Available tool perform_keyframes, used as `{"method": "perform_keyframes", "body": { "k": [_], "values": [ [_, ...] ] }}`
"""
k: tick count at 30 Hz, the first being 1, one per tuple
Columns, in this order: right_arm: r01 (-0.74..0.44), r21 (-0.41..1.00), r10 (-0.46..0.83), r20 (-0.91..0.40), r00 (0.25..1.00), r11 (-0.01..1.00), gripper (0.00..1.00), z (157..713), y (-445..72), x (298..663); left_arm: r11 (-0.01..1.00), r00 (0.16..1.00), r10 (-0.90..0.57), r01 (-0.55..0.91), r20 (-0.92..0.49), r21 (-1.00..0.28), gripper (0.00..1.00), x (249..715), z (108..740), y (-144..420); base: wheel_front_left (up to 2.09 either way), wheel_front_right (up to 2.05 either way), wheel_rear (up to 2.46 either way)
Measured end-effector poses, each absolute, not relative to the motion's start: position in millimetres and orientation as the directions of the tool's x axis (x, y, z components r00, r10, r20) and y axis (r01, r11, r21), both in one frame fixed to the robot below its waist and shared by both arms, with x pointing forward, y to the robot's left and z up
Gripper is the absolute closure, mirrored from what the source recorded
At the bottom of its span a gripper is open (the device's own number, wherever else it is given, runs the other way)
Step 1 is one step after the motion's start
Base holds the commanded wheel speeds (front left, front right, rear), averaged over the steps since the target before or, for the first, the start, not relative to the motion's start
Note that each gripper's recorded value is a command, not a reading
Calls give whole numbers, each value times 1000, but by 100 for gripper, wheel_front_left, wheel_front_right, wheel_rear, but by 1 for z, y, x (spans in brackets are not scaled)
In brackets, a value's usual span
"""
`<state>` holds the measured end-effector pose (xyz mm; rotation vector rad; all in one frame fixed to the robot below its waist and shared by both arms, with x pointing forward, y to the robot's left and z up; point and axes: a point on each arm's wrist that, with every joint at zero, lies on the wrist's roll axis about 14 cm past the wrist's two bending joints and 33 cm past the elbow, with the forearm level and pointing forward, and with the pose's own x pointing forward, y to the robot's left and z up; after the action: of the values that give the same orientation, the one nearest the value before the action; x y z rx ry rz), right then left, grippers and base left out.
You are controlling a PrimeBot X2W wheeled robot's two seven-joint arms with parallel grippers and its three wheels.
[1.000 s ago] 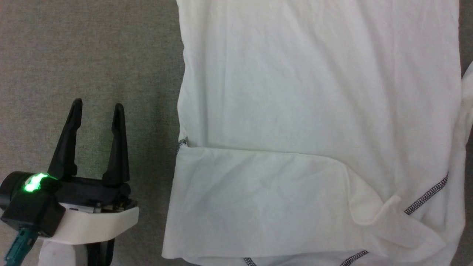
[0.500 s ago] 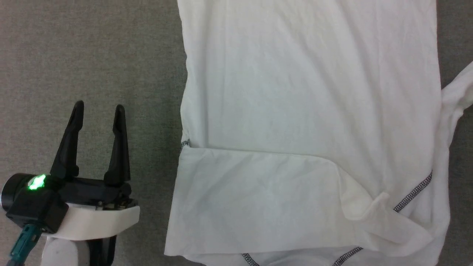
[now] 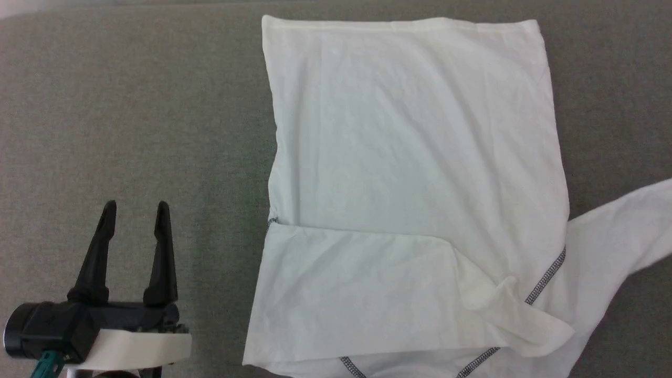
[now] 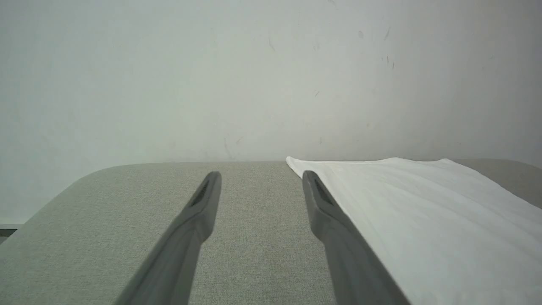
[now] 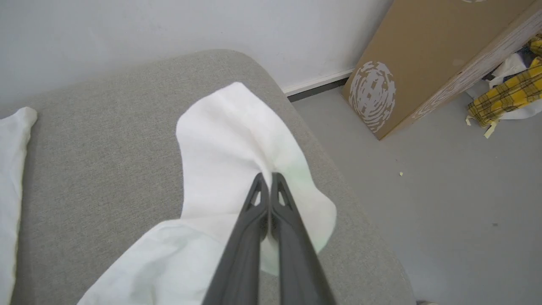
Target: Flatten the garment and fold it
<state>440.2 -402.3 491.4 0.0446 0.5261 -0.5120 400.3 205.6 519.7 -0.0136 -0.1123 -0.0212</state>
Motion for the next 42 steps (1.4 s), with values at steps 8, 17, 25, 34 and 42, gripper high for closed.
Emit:
{"method": "perform_keyframes", "body": {
  "k": [8, 17, 25, 34, 42],
  "values": [
    [575, -156, -581, -421, 697, 803, 100, 536, -456, 379, 1000, 988, -1, 3, 152, -16, 0, 375, 540, 207, 0, 0, 0],
    [571, -108, -562, -399, 725, 814, 100, 548, -453, 357, 1000, 983, -3, 9, 184, -30, 0, 362, 553, 202, 0, 0, 0],
    [400, -2, -366, -406, 837, 917, 100, 549, -382, 373, 1000, 977, 4, 3, 211, -31, 0, 353, 564, 201, 0, 0, 0],
    [99, 82, -64, -361, 931, 992, 100, 567, -267, 388, 998, 974, 46, -38, 223, -41, 0, 339, 569, 210, 0, 0, 0],
    [-215, 91, 233, -337, 912, 972, 100, 581, -157, 396, 995, 970, 91, -83, 227, -47, 0, 326, 571, 221, 0, 0, 0]
  ]
}}
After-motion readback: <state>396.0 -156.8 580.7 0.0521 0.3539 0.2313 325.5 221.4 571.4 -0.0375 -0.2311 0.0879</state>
